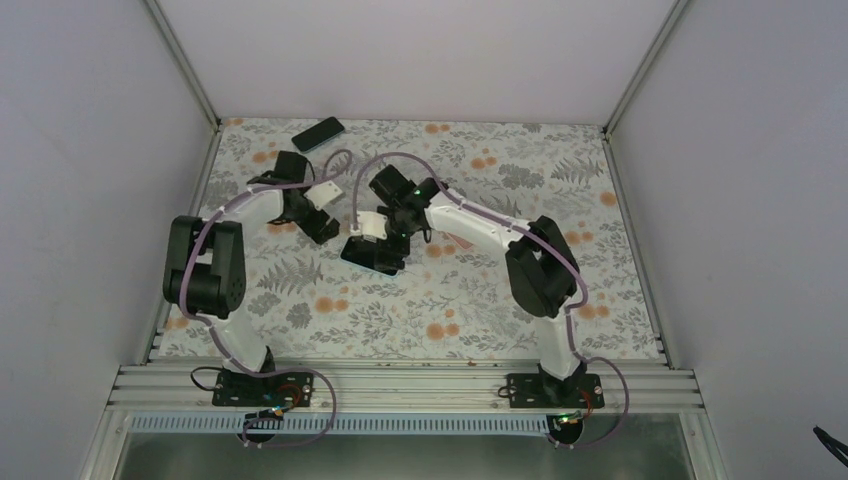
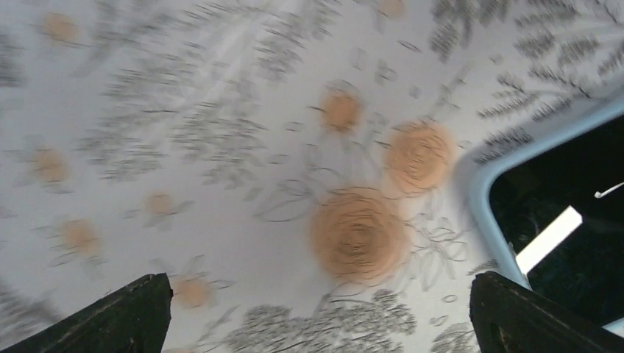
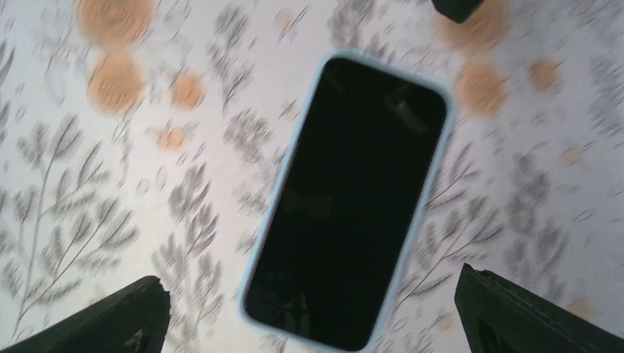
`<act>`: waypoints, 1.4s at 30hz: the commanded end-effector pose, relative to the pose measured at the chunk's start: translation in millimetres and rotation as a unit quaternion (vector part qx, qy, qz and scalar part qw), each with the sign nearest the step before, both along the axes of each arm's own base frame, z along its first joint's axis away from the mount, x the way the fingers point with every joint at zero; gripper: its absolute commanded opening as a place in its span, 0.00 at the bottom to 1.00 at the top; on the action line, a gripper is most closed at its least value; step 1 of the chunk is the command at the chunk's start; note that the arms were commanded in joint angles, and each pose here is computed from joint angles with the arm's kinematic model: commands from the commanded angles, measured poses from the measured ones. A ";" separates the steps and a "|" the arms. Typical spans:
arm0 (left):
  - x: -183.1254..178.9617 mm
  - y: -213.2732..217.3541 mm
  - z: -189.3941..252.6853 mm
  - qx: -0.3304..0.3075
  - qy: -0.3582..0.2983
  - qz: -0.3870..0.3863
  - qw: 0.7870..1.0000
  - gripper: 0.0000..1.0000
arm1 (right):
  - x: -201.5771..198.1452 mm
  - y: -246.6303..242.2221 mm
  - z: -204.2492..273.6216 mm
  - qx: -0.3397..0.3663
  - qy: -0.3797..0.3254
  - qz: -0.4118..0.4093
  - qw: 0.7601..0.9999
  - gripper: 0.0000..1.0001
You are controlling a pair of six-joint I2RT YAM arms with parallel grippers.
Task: Take the phone out of the phone case
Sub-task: Pick up the phone at the center of the board.
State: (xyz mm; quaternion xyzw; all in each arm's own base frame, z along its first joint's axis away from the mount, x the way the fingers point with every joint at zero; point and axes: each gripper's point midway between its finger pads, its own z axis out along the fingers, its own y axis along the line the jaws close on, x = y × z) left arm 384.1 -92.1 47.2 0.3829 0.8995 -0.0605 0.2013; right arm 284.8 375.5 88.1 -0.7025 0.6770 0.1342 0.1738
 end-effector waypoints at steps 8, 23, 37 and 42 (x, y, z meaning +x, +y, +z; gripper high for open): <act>28.1 40.2 61.3 -0.020 -0.065 0.088 0.994 1.00 | 18.5 30.8 -37.5 -0.020 0.063 -0.067 0.996 1.00; 32.3 54.0 61.3 -0.028 -0.068 0.130 0.989 1.00 | 12.6 10.5 -89.8 -0.105 0.070 -0.106 0.986 1.00; 22.5 47.0 57.5 -0.052 -0.050 0.138 0.988 1.00 | 10.4 -19.1 -123.7 -0.172 0.049 -0.106 0.978 0.78; 18.4 38.8 58.6 -0.073 -0.035 0.130 0.988 1.00 | 12.1 -21.5 -123.8 -0.169 0.052 -0.119 0.977 0.38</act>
